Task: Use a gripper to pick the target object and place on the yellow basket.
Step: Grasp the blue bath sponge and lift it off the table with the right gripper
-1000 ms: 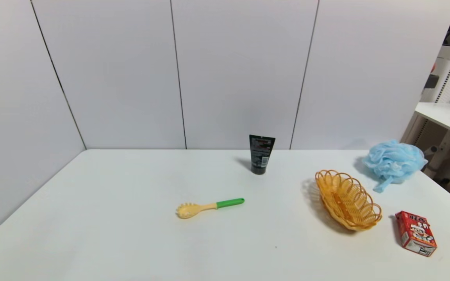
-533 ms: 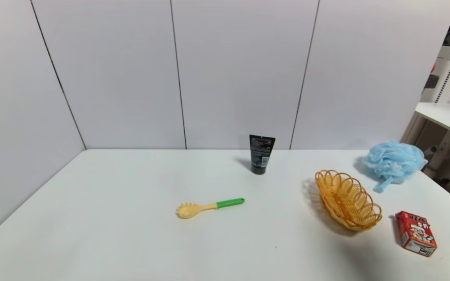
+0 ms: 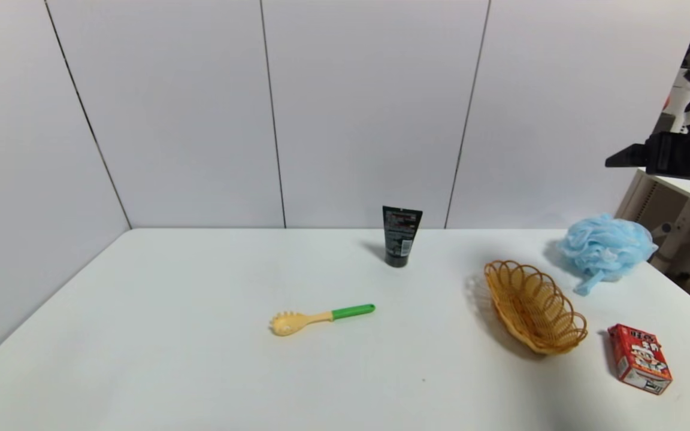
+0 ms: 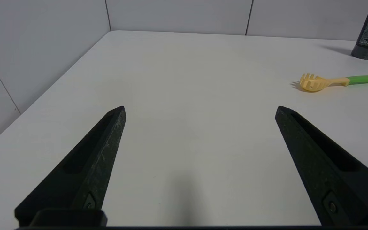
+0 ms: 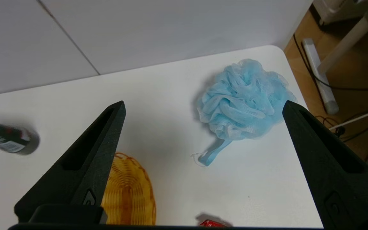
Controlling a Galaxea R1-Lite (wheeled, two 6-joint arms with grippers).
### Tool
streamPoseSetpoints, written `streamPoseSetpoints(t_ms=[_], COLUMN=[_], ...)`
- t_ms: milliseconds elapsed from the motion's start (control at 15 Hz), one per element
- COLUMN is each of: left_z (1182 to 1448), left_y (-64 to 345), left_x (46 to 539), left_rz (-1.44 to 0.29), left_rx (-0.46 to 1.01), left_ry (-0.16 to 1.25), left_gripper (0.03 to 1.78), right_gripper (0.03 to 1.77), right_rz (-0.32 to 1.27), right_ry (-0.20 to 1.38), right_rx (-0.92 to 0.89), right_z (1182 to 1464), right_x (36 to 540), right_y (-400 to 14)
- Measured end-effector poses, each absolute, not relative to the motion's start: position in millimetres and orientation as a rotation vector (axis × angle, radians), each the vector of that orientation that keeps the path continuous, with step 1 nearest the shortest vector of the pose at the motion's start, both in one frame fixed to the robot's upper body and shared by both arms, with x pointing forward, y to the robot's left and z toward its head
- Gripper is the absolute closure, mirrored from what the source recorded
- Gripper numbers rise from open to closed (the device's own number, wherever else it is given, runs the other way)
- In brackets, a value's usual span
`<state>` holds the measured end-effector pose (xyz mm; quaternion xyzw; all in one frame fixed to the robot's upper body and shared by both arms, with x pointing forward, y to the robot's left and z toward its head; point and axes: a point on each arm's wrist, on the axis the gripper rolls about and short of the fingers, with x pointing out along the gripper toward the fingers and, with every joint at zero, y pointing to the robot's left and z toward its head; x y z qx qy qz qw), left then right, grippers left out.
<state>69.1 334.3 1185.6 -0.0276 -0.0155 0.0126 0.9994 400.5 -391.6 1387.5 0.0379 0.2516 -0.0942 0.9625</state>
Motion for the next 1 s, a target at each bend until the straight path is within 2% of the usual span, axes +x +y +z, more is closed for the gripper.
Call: streamPoseSetpoints(t_ms=[267,600,1000], left_z=[1185.6,1185.6,1185.6], left_y=[334.3,334.3,334.3], left_x=[69.1,69.1,69.1], left_rz=[0.024,0.025,0.025], left_rx=[-0.055,-0.055,-0.055], left_ry=[-0.031,-0.031,-0.031], left_gripper=[0.12,0.12,0.12], right_gripper=[0.11,0.1,0.11], right_rz=[-0.196,-0.198,-0.208], right_ry=[0.576,0.585,0.624], right_rx=[0.083,0.079,0.076], right_z=[1364.7,1354.7,1329.0], right_x=[422.8,445.8,487.3], right_y=[-399.4,-404.2,-411.4])
